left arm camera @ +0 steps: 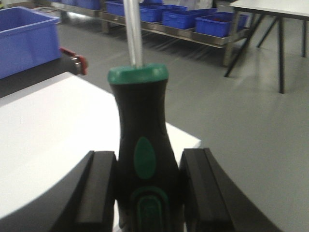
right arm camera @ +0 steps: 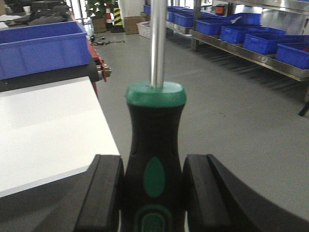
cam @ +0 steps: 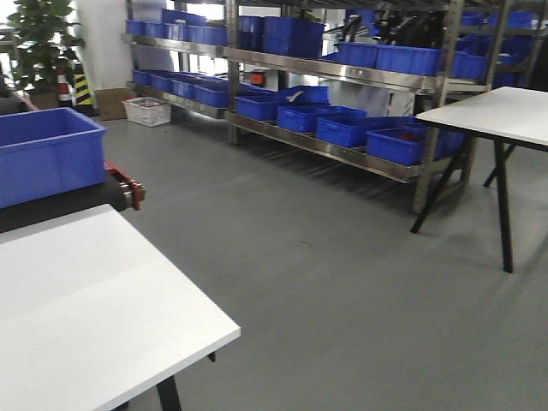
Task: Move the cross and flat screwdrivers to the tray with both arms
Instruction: 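Drive the base away from the table holding both screwdrivers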
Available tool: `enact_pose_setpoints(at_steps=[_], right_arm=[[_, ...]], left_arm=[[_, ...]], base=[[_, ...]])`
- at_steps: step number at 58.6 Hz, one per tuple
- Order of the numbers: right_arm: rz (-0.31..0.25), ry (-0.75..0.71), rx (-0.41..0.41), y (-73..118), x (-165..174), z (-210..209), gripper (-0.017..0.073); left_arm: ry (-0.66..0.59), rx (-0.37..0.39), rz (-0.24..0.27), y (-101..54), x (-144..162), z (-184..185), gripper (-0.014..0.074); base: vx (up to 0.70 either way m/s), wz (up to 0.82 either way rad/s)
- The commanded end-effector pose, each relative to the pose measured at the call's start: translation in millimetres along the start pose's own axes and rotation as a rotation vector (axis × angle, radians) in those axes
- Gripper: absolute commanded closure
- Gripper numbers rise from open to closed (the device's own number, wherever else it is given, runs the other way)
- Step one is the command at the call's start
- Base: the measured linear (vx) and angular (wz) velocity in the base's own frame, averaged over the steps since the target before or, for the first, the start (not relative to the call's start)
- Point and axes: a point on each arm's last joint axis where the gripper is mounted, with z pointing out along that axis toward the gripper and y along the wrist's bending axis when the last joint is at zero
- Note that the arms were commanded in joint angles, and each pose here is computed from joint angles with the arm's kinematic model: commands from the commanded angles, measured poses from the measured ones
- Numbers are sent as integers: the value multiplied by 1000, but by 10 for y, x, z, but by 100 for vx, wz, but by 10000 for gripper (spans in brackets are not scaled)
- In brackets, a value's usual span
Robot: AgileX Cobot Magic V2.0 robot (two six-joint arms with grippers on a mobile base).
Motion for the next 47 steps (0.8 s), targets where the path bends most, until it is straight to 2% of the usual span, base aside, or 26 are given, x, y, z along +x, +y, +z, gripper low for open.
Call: enact_pose_setpoints(at_steps=[1, 22, 47], right_arm=[[-8, -125, 7, -1, -171, -46, 567], [-8, -125, 7, -1, -171, -46, 567], [-8, -126, 7, -1, -172, -48, 567]], left_arm=[[-131, 6, -9, -10, -170, -59, 594], [-130, 6, -9, -10, -169, -59, 594], [-130, 6, -9, -10, -169, -59, 594]], base=[[-4, -54], [5, -61], [21, -62]])
